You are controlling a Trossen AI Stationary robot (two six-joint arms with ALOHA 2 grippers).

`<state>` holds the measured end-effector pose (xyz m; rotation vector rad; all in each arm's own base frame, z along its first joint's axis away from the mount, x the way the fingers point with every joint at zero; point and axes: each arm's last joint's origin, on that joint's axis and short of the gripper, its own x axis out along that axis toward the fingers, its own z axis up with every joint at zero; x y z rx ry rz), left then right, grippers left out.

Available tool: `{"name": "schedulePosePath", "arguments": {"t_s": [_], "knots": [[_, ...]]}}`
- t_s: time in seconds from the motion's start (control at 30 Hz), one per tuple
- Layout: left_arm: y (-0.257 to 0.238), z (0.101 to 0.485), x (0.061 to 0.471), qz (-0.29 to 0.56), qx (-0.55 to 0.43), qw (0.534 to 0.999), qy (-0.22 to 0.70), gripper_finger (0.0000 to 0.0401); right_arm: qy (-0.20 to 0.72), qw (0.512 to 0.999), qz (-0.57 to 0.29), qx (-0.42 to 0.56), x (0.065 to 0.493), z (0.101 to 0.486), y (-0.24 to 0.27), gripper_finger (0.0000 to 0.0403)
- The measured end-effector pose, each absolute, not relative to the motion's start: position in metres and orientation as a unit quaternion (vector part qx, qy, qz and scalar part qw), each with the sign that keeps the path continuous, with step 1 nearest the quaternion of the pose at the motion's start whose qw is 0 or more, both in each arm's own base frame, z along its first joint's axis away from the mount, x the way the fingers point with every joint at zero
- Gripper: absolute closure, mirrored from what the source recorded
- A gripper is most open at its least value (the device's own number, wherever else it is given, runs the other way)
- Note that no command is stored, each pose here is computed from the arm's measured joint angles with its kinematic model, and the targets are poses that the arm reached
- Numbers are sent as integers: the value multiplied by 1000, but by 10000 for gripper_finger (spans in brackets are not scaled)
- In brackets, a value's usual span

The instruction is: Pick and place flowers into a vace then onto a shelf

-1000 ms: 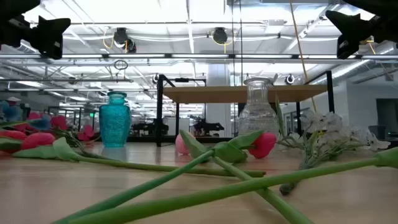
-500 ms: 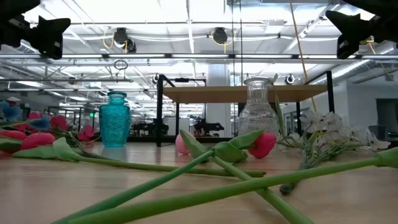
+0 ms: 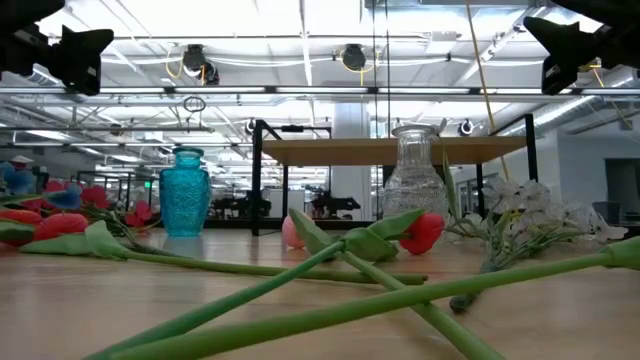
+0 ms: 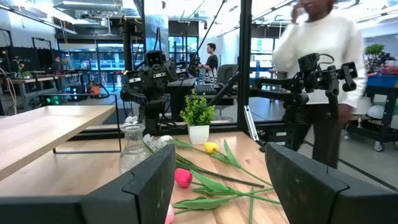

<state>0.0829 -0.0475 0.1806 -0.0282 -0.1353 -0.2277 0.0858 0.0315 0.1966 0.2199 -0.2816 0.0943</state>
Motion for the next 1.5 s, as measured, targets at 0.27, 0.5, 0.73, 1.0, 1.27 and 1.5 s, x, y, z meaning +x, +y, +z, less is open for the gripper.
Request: {"name": "schedulePosePath", "arguments": {"t_s": [0.27,0.5,0.73,1.0,1.27,1.5], "knots": [[-48,181,83,-114,-14,991,-67,146,-140,983,47,109,86,197,31,243],[-48,181,83,-114,-14,991,-67,146,-140,983,47,109,86,197,32,243],[-48,181,83,-114,-14,991,-67,146,-140,983,47,109,86,197,31,243],[-48,181,83,-114,-14,991,-68,146,-140,983,46,109,86,197,31,243],[-48,181,83,-113,-14,991,-68,146,-138,976,55,161,86,197,32,243],[-44,185,83,-66,-31,994,-85,146,-143,967,30,207,86,198,29,243]]}}
